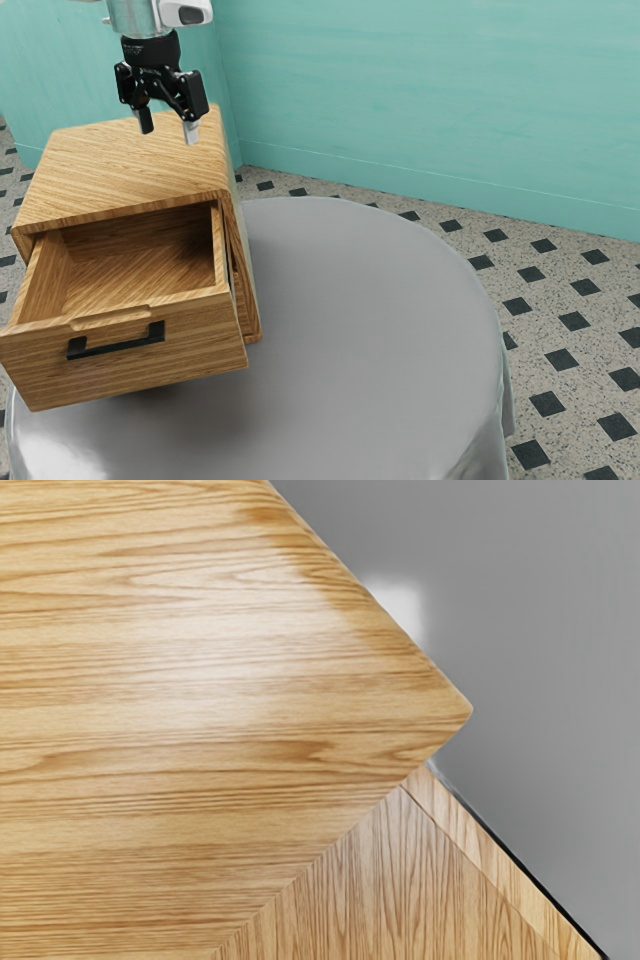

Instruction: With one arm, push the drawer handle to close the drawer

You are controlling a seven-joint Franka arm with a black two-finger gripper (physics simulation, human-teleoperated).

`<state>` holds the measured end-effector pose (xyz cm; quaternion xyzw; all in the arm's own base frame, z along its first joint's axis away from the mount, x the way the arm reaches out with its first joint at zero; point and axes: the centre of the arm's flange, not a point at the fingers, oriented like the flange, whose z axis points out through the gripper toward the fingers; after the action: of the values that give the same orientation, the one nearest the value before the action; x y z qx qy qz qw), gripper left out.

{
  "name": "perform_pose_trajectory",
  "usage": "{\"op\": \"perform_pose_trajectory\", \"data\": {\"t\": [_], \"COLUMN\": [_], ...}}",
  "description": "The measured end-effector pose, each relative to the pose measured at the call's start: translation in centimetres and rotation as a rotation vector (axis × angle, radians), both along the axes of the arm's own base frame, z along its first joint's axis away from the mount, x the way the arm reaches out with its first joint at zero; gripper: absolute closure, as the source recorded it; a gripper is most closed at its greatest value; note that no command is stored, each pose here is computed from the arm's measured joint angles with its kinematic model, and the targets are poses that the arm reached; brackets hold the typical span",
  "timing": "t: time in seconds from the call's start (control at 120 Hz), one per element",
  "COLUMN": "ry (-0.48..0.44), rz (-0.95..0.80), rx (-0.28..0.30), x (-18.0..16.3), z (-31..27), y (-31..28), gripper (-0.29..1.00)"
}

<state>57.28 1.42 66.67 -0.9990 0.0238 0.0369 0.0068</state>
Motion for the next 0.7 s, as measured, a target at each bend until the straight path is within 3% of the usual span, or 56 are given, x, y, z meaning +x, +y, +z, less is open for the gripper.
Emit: {"op": "perform_pose_trajectory", "data": {"t": [0.45,0.567,0.7], "ry": [0.001,-0.182,-0.206], "rz": [0.003,-0.01,-0.006], "rx": [-0.022,-0.012,-0.011], "x": [-0.1,-4.1,-6.2], "z": [0.1,10.2,12.6], "y": [0.7,-0.1,0.0], "gripper": [0.0,0.0,0.0]}}
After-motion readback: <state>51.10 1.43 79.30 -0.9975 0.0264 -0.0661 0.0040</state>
